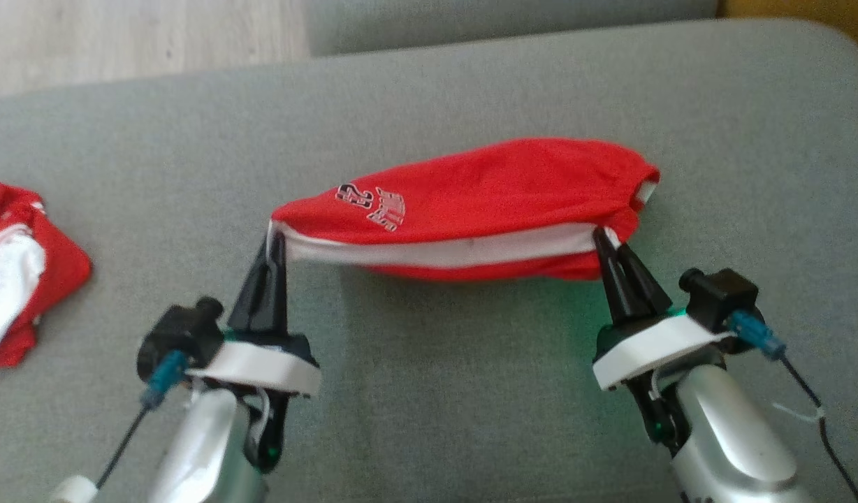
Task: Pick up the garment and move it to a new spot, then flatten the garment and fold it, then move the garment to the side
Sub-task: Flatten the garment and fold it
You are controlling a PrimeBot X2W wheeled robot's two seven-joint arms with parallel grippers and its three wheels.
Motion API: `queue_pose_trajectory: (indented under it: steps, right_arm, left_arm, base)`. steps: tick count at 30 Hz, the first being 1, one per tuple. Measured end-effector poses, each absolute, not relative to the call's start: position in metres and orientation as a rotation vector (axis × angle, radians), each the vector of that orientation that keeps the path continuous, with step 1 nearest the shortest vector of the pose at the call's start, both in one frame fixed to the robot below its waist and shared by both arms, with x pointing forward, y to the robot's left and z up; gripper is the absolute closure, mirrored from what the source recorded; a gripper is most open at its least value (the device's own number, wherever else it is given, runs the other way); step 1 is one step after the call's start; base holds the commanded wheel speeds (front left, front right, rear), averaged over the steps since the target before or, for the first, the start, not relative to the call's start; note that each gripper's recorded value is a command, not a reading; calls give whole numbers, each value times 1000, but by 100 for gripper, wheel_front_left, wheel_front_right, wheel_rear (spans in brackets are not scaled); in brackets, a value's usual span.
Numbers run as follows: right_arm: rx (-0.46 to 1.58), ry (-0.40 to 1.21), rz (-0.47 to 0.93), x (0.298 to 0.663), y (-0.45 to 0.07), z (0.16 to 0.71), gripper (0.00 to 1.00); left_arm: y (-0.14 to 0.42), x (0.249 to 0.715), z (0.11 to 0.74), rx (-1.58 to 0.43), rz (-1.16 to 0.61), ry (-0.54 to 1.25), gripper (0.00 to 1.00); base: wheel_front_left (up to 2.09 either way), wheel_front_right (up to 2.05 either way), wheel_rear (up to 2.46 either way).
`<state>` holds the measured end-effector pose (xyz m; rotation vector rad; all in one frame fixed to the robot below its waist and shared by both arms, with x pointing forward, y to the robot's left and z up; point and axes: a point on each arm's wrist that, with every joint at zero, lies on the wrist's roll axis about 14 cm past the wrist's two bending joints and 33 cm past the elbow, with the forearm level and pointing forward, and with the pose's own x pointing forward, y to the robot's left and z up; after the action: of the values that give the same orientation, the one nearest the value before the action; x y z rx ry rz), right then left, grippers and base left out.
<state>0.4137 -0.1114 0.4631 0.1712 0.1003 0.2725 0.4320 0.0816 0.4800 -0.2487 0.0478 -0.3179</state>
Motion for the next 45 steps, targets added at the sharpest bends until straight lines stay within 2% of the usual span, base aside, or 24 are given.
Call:
queue_pose_trajectory:
  steps: [6,7,10,13,16,20,24,27,32,36,38,40,45]
  right_arm:
    - [257,-156,360,424,-98,564,100]
    - [257,-156,360,424,-98,564,100]
    - [228,-307,420,429,-96,633,100]
    - [239,-383,464,429,-91,677,100]
    - [229,-370,489,431,-85,685,100]
    - [204,-291,501,446,-80,670,100]
    - [174,-216,497,473,-75,650,100]
    - [150,-230,491,502,-70,654,100]
    - [74,-451,460,548,-73,712,100]
    - [24,-530,461,565,-68,733,100]
    - [17,-494,464,567,-64,720,100]
    - [2,-439,473,564,-61,697,100]
    - [0,-204,493,533,-60,594,100]
  left_arm:
    - [112,445,602,-109,-309,-296,100]
    - [112,445,602,-109,-309,-296,100]
    - [123,443,671,-41,-313,-474,100]
    - [134,438,711,46,-302,-576,100]
    - [145,440,719,85,-281,-586,100]
    - [153,457,694,91,-259,-477,100]
    - [157,482,663,59,-243,-369,100]
    - [158,505,654,48,-224,-354,100]
    - [154,540,709,70,-193,-519,100]
    - [146,530,767,37,-186,-708,100]
    - [150,527,758,14,-175,-690,100]
    - [154,524,723,-1,-164,-602,100]
    - [159,498,580,-96,-132,-240,100]
  base:
    - [0,0,0]
    - [0,0,0]
    - [0,0,0]
    - [0,0,0]
    - [0,0,0]
    - [0,0,0]
    - [0,0,0]
    - [0,0,0]
    - [0,0,0]
    - [0,0,0]
    - [0,0,0]
    - [0,0,0]
    - [0,0,0]
